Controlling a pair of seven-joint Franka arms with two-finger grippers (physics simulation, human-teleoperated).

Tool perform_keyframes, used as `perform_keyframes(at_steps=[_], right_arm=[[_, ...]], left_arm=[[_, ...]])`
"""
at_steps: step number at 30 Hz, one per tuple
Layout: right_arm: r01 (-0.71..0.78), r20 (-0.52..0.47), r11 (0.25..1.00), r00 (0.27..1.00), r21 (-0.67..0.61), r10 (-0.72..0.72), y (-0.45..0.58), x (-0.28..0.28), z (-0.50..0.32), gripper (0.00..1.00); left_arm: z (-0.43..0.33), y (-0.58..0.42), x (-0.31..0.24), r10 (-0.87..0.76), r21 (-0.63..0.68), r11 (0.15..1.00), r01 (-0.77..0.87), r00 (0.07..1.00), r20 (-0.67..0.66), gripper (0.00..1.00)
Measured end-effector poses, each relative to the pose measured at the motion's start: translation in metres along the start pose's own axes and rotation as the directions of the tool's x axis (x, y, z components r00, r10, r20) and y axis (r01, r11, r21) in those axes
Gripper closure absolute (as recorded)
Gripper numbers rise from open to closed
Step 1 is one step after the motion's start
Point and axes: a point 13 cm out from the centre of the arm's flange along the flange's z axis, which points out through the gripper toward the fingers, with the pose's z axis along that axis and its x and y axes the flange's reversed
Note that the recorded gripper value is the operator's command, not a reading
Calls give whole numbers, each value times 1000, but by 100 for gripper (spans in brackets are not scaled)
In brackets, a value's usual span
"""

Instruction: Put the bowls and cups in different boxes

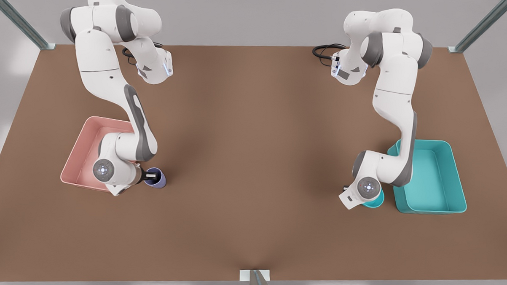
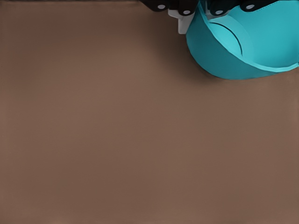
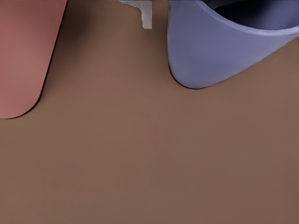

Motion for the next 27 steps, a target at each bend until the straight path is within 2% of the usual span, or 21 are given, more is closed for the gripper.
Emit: perform_keyframes(at_steps=[1,5,8,11,14,17,22,24,25,26,27], right_arm=[[0,-1,1000,1000,0,0,0,0,1,78],[2,9,1000,1000,-6,-2,2,-3,-4,79],[-3,75,1000,997,-26,5,-3,-7,-57,79],[-35,154,998,987,-56,43,-39,2,-147,79],[-102,188,993,976,-62,112,-121,21,-216,79],[-149,135,987,979,-53,155,-189,45,-219,79],[-103,-16,994,995,-23,102,-209,49,-137,79],[-79,-41,997,996,-16,79,-210,49,-109,79],[-69,-45,998,997,-13,69,-211,48,-99,79],[-60,-48,998,997,-10,59,-213,46,-88,79],[-51,-49,999,998,-8,50,-214,45,-79,79]], left_arm=[[-9,-1,0,0,0,1000,0,1000,6,79],[-50,16,2,-27,-1,1000,27,999,28,79],[-121,152,51,-233,26,972,232,972,30,79],[-94,239,113,-372,40,926,376,925,-78,79],[-18,244,151,-388,36,915,402,901,-193,79],[38,238,150,-381,42,916,399,898,-218,79],[69,241,132,-389,53,914,402,907,-163,79],[84,244,130,-394,58,912,407,906,-156,67],[87,246,129,-397,61,910,410,905,-150,19],[88,247,127,-399,64,909,411,906,-142,0],[86,247,124,-400,67,909,411,907,-132,0]])
